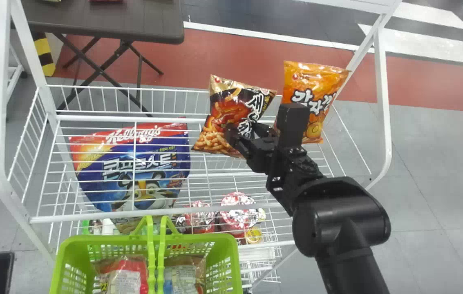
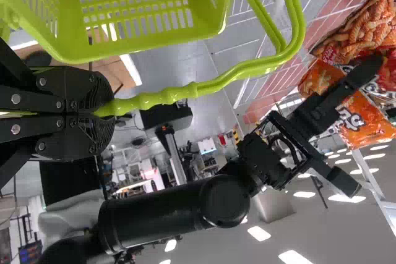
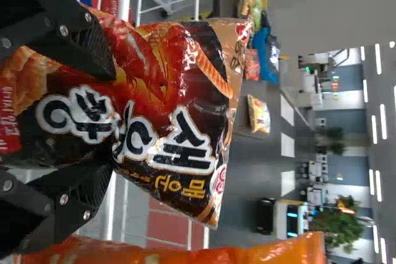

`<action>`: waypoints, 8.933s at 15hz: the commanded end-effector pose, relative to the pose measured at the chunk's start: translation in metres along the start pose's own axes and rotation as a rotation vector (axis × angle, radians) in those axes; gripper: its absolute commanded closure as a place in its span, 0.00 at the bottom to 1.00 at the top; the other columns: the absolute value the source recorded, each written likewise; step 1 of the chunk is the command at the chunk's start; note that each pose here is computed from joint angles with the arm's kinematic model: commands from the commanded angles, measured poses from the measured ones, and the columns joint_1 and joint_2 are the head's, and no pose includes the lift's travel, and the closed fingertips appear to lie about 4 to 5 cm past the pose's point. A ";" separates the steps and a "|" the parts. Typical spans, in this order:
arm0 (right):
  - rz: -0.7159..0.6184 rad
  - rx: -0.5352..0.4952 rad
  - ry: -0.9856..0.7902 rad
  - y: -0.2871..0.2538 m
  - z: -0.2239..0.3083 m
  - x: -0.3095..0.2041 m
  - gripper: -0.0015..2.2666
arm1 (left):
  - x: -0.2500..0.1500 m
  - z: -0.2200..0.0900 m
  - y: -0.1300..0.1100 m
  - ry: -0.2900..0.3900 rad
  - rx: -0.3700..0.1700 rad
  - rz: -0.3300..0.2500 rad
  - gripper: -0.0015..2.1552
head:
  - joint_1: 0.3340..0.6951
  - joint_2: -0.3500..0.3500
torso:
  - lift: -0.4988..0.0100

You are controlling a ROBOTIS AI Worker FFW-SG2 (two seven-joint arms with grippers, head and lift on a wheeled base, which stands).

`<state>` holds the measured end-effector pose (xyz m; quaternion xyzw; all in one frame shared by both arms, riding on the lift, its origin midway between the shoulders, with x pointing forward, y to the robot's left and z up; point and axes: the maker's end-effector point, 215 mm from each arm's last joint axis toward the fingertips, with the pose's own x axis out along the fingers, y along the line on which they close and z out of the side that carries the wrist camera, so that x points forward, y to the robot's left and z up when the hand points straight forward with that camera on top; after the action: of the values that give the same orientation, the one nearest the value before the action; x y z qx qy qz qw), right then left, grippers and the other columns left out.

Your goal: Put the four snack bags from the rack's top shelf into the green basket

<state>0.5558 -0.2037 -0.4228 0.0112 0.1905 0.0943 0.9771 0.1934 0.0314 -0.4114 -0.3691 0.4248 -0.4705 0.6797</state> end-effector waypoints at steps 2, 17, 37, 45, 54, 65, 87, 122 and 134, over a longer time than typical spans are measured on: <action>0.006 0.007 -0.059 0.006 0.016 -0.028 0.97 | 0.000 0.002 -0.001 -0.001 0.002 -0.004 1.00 | 1.00 0.13 | 0.98; 0.307 0.272 0.408 0.074 -0.098 -0.264 0.97 | 0.000 0.002 -0.001 -0.018 0.013 -0.002 1.00 | 1.00 0.02 | 0.98; 0.466 0.320 0.579 0.172 -0.201 -0.255 0.00 | 0.005 0.001 -0.004 -0.011 0.025 -0.008 1.00 | 1.00 0.42 | 0.98; 0.241 0.174 0.189 0.071 -0.092 -0.202 0.03 | 0.007 -0.002 -0.010 -0.005 0.027 -0.015 1.00 | 1.00 0.01 | 0.98; -0.261 -0.029 -0.238 -0.091 0.056 -0.076 0.03 | 0.010 -0.003 -0.011 0.004 0.032 -0.015 1.00 | 1.00 0.00 | 0.98; -0.290 -0.003 -0.197 -0.175 0.060 -0.013 0.46 | 0.011 0.001 -0.005 0.008 0.032 -0.008 1.00 | 1.00 0.00 | 0.98; 0.109 0.265 -0.013 -0.029 0.029 -0.172 0.97 | 0.010 0.013 0.001 -0.005 0.034 0.001 1.00 | 1.00 0.00 | 0.98; 0.461 0.614 0.357 0.106 -0.096 -0.270 0.03 | 0.023 -0.007 -0.022 0.018 0.059 -0.021 1.00 | 1.00 0.00 | 0.98; 0.097 0.025 -0.305 0.056 0.052 -0.232 0.03 | 0.024 -0.010 -0.020 0.012 0.066 -0.016 1.00 | 1.00 0.00 | 0.98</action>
<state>0.3544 -0.1976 -0.2822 0.0433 0.0342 0.1315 0.9898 0.1824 0.0021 -0.4036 -0.3462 0.4116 -0.4926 0.6842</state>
